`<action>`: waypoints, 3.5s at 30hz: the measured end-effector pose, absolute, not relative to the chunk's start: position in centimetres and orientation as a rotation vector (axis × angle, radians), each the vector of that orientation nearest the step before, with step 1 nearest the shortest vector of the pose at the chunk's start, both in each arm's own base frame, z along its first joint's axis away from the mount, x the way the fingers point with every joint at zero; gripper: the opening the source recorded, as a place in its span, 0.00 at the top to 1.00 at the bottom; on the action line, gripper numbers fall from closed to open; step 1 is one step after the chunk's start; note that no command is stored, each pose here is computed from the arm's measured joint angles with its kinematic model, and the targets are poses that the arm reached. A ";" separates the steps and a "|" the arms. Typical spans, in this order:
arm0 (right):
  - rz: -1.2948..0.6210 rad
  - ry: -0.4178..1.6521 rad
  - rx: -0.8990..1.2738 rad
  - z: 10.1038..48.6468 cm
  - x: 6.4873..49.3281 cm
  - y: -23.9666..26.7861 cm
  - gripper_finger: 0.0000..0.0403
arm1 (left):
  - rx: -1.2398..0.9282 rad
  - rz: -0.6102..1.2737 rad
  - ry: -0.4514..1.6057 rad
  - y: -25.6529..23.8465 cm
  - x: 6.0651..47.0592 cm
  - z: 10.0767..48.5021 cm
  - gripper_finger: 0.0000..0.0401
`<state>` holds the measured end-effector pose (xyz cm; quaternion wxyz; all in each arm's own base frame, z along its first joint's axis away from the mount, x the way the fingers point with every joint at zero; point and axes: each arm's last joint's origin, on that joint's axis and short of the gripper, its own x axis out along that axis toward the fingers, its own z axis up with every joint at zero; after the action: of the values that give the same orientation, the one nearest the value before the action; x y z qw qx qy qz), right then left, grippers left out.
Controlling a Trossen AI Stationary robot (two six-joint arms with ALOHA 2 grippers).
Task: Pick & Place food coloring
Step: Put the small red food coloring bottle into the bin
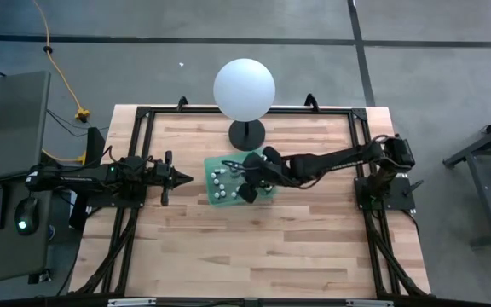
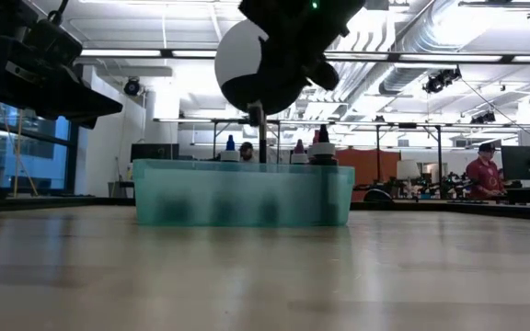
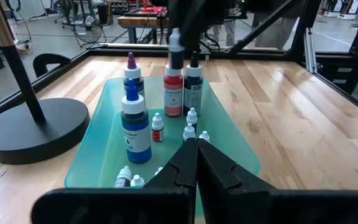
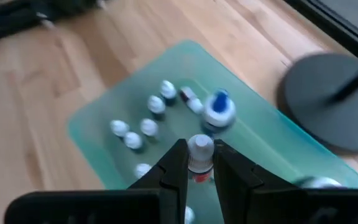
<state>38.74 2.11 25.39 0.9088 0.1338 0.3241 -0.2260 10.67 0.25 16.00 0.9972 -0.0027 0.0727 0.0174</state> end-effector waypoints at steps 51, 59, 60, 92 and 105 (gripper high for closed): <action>-0.782 0.718 0.548 19.1 40.4 -2.0 0.85 | -0.005 0.038 0.146 0.3 10.7 16.0 1.00; -0.791 0.717 0.553 19.0 40.4 -2.1 0.87 | -0.005 0.037 0.145 0.3 10.7 16.0 1.00; -0.793 0.716 0.552 19.0 40.4 -2.1 0.87 | -0.005 0.037 0.145 0.3 10.7 16.0 1.00; -0.810 0.766 0.591 18.1 40.2 -2.2 0.85 | -0.005 0.037 0.145 0.3 10.7 16.0 1.00; -0.805 0.770 0.588 18.1 40.2 -2.2 0.81 | -0.005 0.037 0.145 0.3 10.7 16.0 1.00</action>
<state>40.25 -2.23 18.07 0.8080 0.2750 0.3602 -0.3765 10.67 0.26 16.00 0.9972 -0.0026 0.0727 0.0186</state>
